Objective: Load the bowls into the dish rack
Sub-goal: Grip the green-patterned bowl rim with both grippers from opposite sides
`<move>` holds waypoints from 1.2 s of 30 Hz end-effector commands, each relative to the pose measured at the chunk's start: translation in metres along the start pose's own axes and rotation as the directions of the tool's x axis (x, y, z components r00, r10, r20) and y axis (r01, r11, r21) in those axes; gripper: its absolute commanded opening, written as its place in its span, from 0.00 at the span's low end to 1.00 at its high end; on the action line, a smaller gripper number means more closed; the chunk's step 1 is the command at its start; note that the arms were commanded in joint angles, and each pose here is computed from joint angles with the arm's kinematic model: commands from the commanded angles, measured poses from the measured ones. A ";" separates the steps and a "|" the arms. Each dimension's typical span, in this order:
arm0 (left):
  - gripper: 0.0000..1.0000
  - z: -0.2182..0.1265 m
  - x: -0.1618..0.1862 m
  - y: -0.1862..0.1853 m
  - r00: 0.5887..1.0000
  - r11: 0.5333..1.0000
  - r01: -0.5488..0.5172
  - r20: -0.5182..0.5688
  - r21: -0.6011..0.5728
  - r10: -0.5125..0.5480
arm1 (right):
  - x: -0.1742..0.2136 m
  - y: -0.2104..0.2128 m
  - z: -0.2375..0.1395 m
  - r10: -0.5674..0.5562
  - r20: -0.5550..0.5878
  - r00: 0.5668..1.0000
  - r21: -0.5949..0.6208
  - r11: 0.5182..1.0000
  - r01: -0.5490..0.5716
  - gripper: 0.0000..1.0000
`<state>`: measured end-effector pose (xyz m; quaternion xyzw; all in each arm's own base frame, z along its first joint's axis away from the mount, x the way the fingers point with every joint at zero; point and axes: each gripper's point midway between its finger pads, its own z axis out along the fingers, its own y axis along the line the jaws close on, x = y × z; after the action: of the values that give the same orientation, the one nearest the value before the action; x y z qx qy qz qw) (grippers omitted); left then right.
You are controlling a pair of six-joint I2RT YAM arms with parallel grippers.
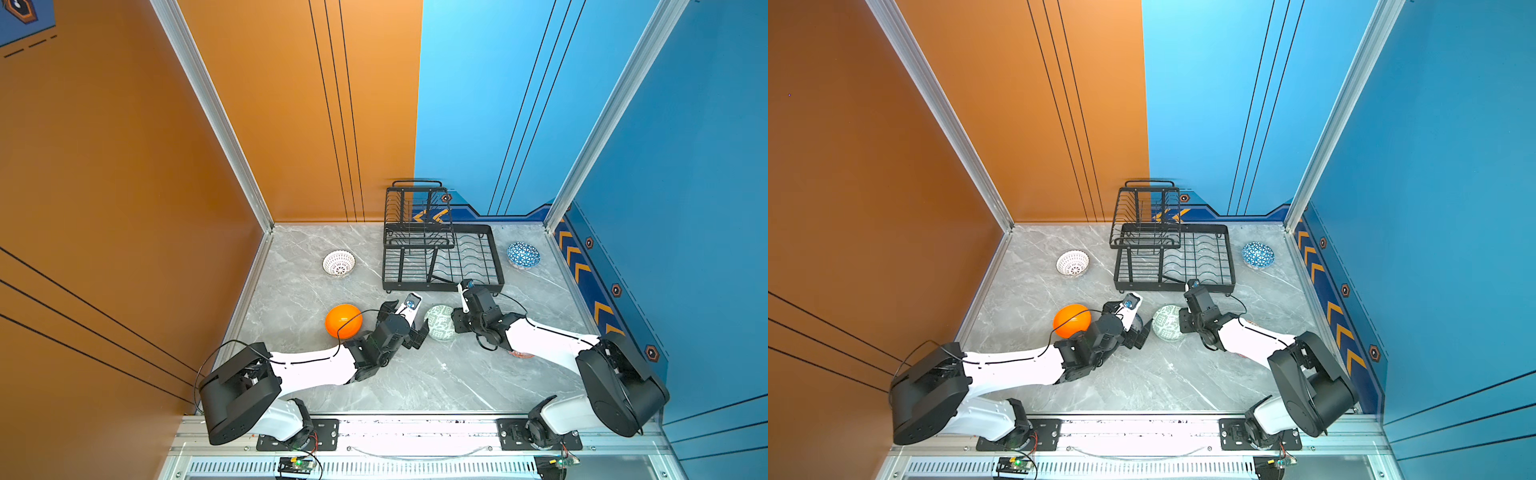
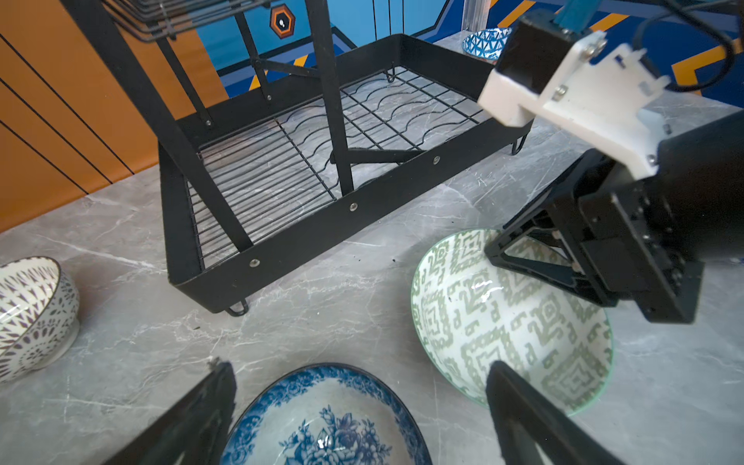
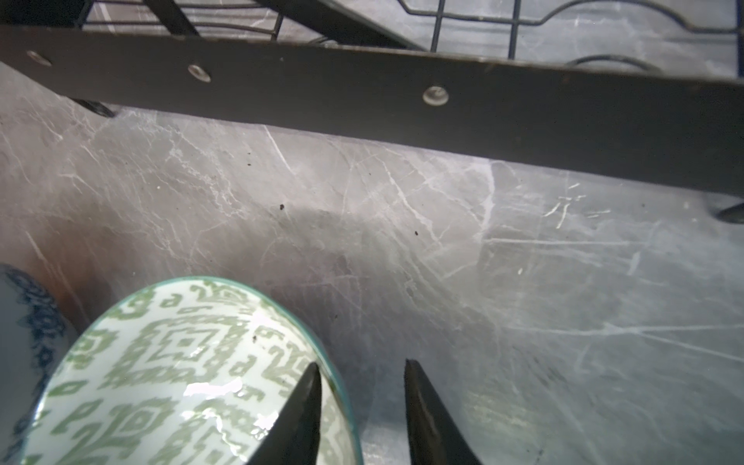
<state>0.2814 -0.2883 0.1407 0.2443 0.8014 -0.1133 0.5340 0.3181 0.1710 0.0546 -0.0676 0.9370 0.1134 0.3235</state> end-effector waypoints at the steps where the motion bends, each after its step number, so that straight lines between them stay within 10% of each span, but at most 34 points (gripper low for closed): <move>1: 0.98 -0.003 -0.009 -0.002 0.998 0.997 0.065 -0.002 0.043 -0.065 | 0.000 0.005 0.001 -0.004 -0.021 1.000 -0.008 1.000 0.004 0.27; 19: 0.98 0.002 -0.010 -0.005 0.988 0.981 0.153 -0.031 0.118 -0.150 | -0.013 0.008 -0.015 -0.018 0.057 0.998 -0.029 0.999 0.020 0.01; 36: 0.98 0.011 -0.024 -0.023 0.980 0.956 0.200 -0.064 0.217 -0.190 | -0.046 0.012 -0.070 -0.006 0.333 0.943 -0.073 0.997 0.032 0.00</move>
<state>0.2868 -0.3121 0.1533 0.2207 0.8143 -0.2318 0.4842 0.3040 0.1637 0.1147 -0.0710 0.8887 0.1458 0.4288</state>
